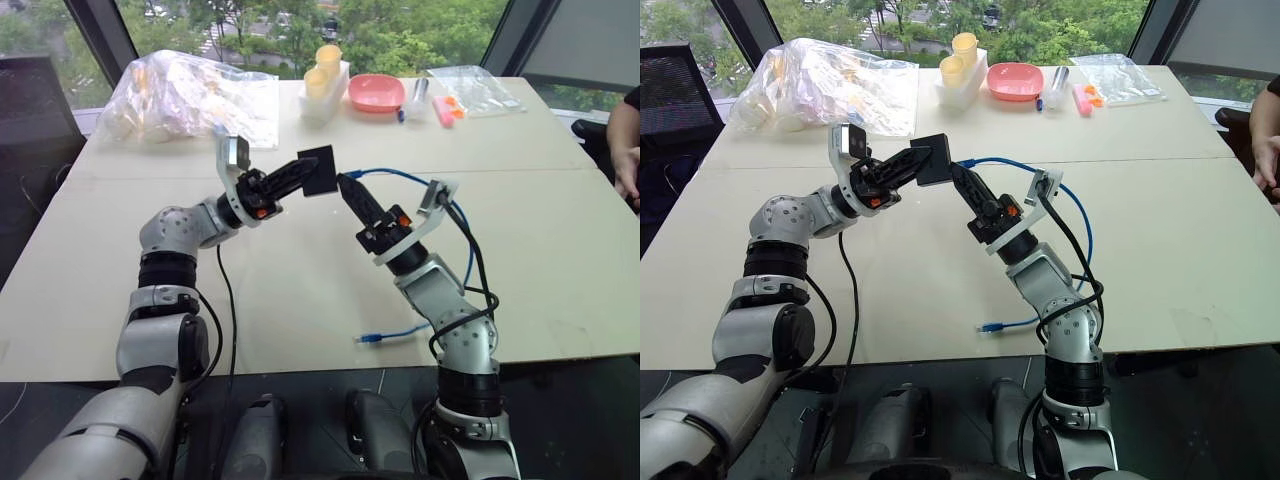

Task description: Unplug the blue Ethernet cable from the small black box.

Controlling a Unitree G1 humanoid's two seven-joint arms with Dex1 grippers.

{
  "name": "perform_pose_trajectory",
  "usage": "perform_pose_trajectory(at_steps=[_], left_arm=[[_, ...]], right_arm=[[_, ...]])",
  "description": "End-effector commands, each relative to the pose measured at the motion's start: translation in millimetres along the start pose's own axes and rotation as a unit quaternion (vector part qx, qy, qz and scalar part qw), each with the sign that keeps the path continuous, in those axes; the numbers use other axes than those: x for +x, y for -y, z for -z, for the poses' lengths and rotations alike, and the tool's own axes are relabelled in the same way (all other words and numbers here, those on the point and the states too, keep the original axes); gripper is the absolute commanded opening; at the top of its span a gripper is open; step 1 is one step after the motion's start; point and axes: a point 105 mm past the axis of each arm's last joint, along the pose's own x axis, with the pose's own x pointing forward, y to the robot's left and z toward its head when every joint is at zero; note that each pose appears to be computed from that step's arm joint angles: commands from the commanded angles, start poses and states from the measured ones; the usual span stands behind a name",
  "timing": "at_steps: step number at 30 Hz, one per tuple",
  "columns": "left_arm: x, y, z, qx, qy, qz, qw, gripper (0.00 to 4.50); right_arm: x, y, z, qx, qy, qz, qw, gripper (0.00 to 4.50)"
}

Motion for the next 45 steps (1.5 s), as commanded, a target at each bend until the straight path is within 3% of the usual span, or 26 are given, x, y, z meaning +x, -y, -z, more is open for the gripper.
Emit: perform_pose_trajectory(at_steps=[1, 3, 7, 12, 16, 20, 25, 28, 31, 34, 35, 42, 44, 45], left_arm=[[3.9, 9.2, -10.5, 0.032, 0.007, 0.012, 0.999, 0.54], [0.0, 7.3, -15.6, 0.041, 0.014, -0.001, 0.999, 0.54], [-26.5, 9.3, -38.3, 0.063, 0.042, -0.036, 0.997, 0.54], [-35.9, 10.7, -42.7, 0.069, 0.032, -0.047, 0.996, 0.54], [-20.1, -12.1, -25.9, 0.147, -0.023, -0.105, 0.983, 0.54], [0.7, -46.3, -5.5, 0.307, -0.08, -0.186, 0.93, 0.54], [31.2, -60.2, 19.4, 0.419, -0.096, -0.193, 0.882, 0.54], [40.3, -69.5, 31.5, 0.461, -0.102, -0.205, 0.857, 0.54], [44.3, -73.6, 37.4, 0.473, -0.098, -0.209, 0.85, 0.54], [48.6, -76.4, 39.5, 0.48, -0.091, -0.215, 0.846, 0.54], [49.6, -77.4, 40.0, 0.482, -0.089, -0.218, 0.844, 0.54], [48.7, -89.3, 61.0, 0.494, -0.108, -0.224, 0.833, 0.54], [45.6, -93.3, 66.2, 0.497, -0.113, -0.23, 0.829, 1.61], [44.2, -95.3, 66.4, 0.485, -0.106, -0.237, 0.835, 1.9]], right_arm=[[0.5, -1.7, -4.3, -0.009, 0.011, 0.002, 1.0, 0.03], [-2.2, 6.9, -14.6, -0.014, 0.034, 0.026, 0.999, 0.03], [-29.8, 43.4, -72.4, -0.04, 0.14, 0.122, 0.982, 0.03], [-36.4, 50.2, -86.1, -0.057, 0.145, 0.134, 0.979, 0.03], [-34.2, 70.9, -69.2, -0.078, 0.087, 0.187, 0.975, 0.03], [-42.6, 105.0, -51.7, -0.124, -0.003, 0.279, 0.952, 0.03], [-54.1, 133.4, -59.3, -0.176, -0.051, 0.357, 0.916, 0.03], [-59.7, 142.4, -68.1, -0.206, -0.069, 0.384, 0.898, 1.1], [-61.2, 139.4, -70.0, -0.239, -0.102, 0.383, 0.887, 2.57], [-69.2, 131.5, -52.7, -0.257, -0.186, 0.367, 0.875, 4.12], [-72.9, 127.7, -45.5, -0.269, -0.215, 0.359, 0.868, 4.45], [-77.9, 91.9, -31.7, -0.271, -0.23, 0.306, 0.883, 4.45], [-77.9, 89.6, -33.5, -0.271, -0.219, 0.306, 0.886, 4.5], [-77.8, 89.4, -35.2, -0.274, -0.215, 0.308, 0.885, 4.5]])
